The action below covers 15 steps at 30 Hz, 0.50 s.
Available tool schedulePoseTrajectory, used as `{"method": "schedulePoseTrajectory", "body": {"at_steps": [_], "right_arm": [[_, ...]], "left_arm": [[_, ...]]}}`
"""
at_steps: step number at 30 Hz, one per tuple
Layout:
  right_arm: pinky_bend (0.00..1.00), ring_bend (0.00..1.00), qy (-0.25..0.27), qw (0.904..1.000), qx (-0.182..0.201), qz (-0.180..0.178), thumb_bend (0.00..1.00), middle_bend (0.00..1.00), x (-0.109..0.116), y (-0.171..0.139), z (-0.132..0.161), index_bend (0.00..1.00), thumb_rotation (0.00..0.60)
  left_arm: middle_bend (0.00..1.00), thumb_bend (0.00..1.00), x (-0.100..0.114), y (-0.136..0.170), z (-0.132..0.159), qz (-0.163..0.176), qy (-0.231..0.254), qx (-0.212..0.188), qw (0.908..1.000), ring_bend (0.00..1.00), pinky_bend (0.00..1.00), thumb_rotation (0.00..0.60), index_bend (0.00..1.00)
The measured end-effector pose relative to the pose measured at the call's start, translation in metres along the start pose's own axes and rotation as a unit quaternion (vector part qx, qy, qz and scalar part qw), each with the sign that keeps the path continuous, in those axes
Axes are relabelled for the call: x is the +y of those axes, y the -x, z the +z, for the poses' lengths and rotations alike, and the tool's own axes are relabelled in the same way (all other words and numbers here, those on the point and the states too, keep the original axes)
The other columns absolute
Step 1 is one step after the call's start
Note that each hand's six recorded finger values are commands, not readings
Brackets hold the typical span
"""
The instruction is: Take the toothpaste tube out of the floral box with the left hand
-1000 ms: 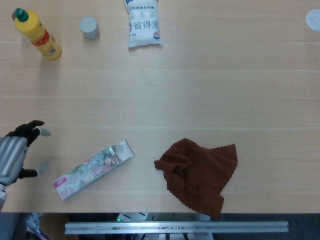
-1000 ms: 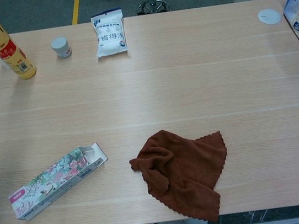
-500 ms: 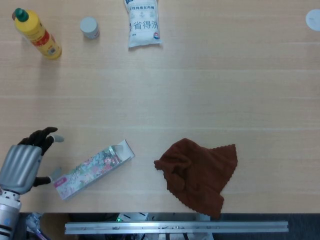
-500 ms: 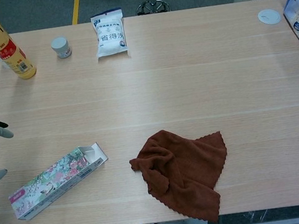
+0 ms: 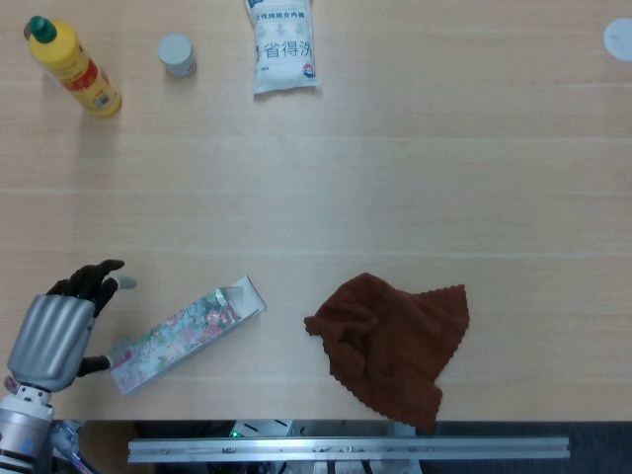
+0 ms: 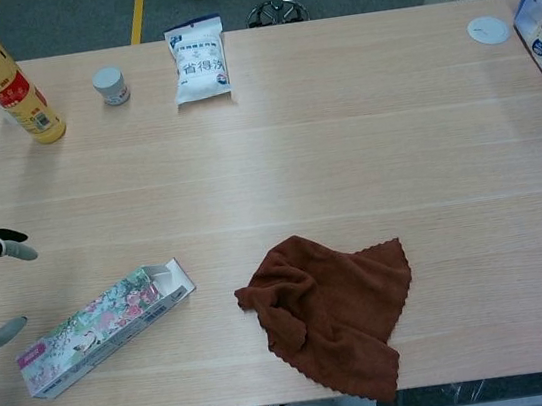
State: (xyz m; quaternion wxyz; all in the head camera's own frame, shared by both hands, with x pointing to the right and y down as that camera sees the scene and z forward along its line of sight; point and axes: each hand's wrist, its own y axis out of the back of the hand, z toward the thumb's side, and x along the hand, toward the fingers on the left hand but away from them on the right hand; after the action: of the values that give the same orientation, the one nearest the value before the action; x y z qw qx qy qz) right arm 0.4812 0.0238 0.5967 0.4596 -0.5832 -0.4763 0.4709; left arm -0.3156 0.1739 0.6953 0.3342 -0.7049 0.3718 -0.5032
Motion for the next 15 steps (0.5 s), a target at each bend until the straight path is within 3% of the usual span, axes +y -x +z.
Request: {"method": "schedulePoseTrajectory", "body": {"at_steps": [15], "right_arm": [[0.33,0.21,0.002,1.0000,0.007,0.000,0.05,0.32,0.0001,-0.0014,0.0027,0.29,0.600]], "left_arm": [[0.19,0.24,-0.0010,0.0015,0.0046,-0.013,-0.008,-0.003,0.9999,0.19,0.35,0.599,0.27]]}}
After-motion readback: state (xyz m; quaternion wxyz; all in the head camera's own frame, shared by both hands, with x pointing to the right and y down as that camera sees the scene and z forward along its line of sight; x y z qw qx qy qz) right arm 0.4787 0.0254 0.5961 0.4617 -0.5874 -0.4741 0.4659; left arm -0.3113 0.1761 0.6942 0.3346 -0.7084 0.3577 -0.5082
